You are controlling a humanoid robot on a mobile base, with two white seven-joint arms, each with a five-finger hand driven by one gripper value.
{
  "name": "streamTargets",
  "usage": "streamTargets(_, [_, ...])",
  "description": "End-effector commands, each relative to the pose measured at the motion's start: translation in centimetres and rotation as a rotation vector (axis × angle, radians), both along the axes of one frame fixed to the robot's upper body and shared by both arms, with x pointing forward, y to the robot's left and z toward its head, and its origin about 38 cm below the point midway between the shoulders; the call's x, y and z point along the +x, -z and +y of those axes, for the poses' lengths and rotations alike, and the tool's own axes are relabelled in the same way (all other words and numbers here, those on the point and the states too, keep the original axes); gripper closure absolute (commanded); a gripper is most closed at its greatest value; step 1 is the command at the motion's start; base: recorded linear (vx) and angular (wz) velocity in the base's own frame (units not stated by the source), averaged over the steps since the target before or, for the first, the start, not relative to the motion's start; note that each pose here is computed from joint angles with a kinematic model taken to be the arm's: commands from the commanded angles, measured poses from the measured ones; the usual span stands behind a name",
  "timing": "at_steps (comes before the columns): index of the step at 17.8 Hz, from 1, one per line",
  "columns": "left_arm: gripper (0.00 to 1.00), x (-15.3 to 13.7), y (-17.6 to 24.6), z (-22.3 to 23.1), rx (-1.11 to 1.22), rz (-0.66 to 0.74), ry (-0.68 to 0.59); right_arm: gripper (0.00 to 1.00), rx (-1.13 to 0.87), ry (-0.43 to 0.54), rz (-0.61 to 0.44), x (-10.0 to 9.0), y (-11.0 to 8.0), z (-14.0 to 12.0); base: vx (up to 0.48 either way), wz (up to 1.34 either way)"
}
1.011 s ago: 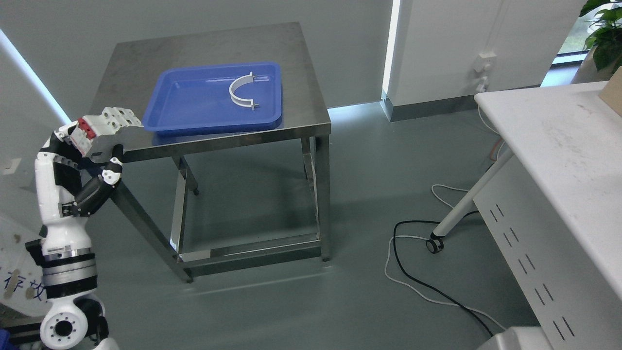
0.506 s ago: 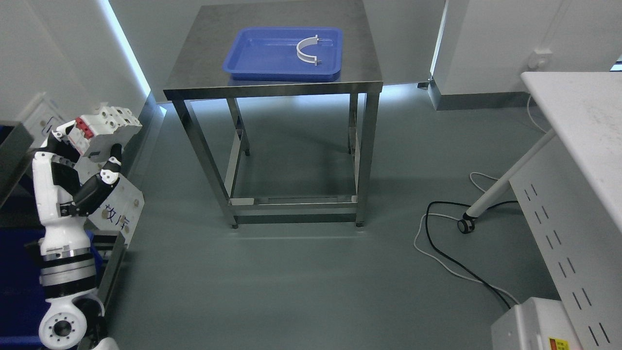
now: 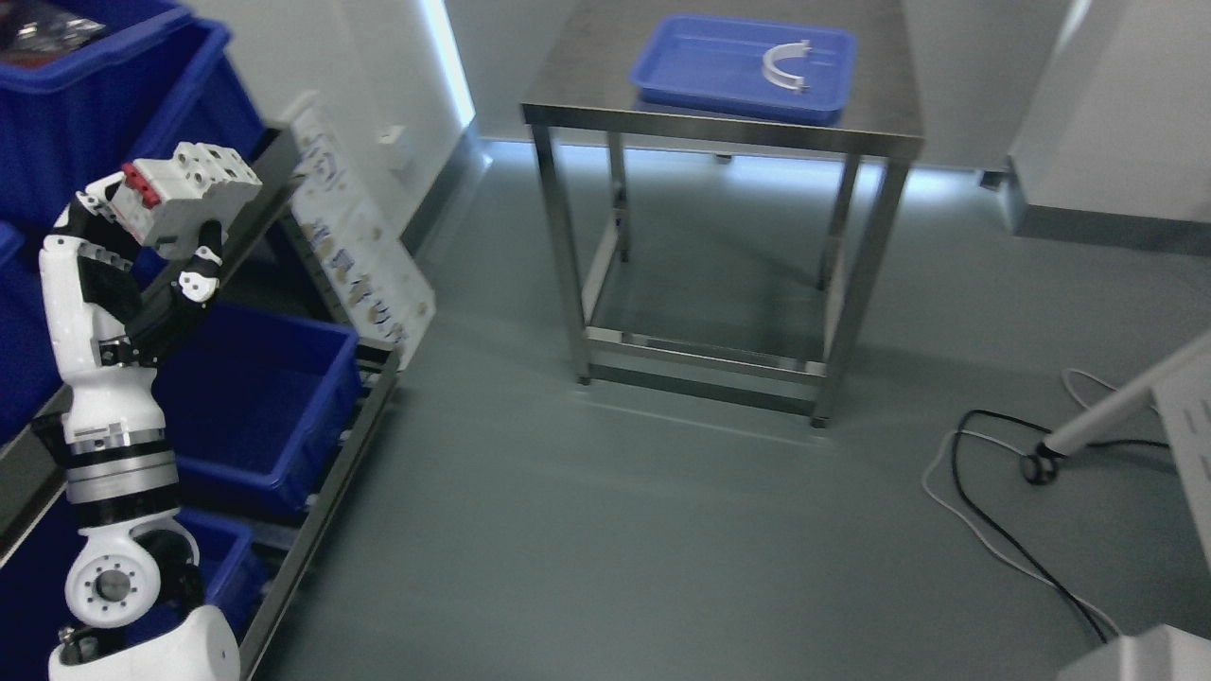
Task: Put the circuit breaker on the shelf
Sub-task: 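Hold the breaker raised in the left hand while turning toward the bin shelf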
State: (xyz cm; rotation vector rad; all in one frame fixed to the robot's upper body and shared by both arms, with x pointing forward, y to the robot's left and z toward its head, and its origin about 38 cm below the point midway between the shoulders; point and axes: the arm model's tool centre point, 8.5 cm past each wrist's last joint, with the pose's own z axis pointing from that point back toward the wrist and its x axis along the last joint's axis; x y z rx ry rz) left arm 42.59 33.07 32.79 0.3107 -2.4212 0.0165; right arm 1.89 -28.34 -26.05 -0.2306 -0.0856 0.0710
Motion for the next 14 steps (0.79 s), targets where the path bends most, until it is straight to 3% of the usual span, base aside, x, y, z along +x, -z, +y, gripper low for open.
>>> streamTargets(1, [0.94, 0.8, -4.4, -0.2, 0.006, -0.056, 0.011, 0.00, -0.018, -0.020, 0.013, -0.1, -0.1, -1.0, -0.156, 0.86])
streamTargets(8, [0.94, 2.0, -9.8, -0.3, -0.030, -0.074, 0.025, 0.00, -0.017, -0.019, 0.013, -0.1, -0.1, -1.0, -0.096, 1.24])
streamTargets(14, [0.94, 4.1, -9.4, 1.8, 0.102, 0.077, -0.017, 0.00, -0.018, -0.020, 0.013, -0.1, -0.1, -1.0, 0.052, 1.15])
